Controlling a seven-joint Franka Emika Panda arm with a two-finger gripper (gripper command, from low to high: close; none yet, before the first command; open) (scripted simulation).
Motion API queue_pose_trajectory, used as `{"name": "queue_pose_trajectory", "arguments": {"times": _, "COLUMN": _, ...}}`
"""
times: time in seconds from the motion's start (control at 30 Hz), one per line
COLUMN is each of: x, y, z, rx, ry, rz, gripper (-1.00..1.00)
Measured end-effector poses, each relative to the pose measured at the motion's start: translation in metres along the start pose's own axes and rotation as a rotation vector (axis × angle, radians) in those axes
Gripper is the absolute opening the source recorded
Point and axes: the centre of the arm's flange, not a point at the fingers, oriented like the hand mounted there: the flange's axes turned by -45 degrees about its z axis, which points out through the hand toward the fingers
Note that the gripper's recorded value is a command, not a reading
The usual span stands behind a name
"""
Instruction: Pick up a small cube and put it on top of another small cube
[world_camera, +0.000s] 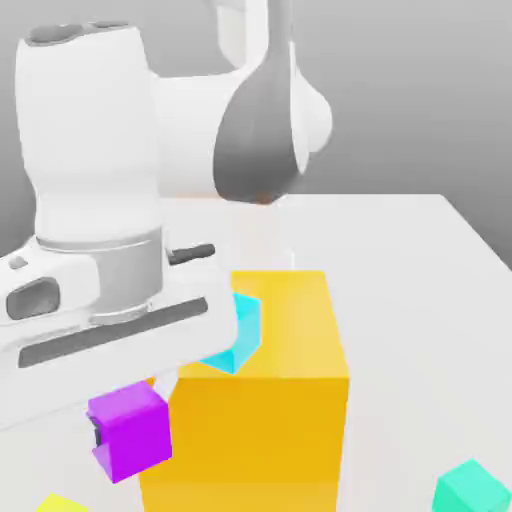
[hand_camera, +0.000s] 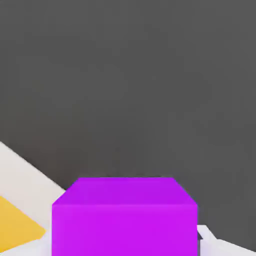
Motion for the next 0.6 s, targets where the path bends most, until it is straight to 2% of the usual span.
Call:
{"name": "queue_pose_trajectory", "arguments": {"times": 0.2, "x": -0.049, "y": 0.045, "z": 0.018, "rx": 0.008, "ry": -0.066, "rz": -0.093, "gripper": -1.0}}
{"name": "queue_pose_trajectory", "arguments": {"times": 0.33, "x": -0.07, "y": 0.043, "z": 0.048, "rx": 0.061, "ry": -0.107, "rz": -0.171, "gripper": -1.0}}
{"name": "queue_pose_trajectory", "arguments": {"times": 0.47, "x": -0.077, "y": 0.026, "z": 0.109, "rx": 0.1, "ry": -0.12, "rz": -0.202, "gripper": -1.0}}
{"name": "queue_pose_trajectory", "arguments": {"times": 0.5, "x": -0.08, "y": 0.024, "z": 0.123, "rx": 0.103, "ry": -0.121, "rz": -0.202, "gripper": 1.0}}
{"name": "queue_pose_trajectory", "arguments": {"times": 0.6, "x": -0.08, "y": 0.024, "z": 0.123, "rx": 0.103, "ry": -0.121, "rz": -0.202, "gripper": 1.0}}
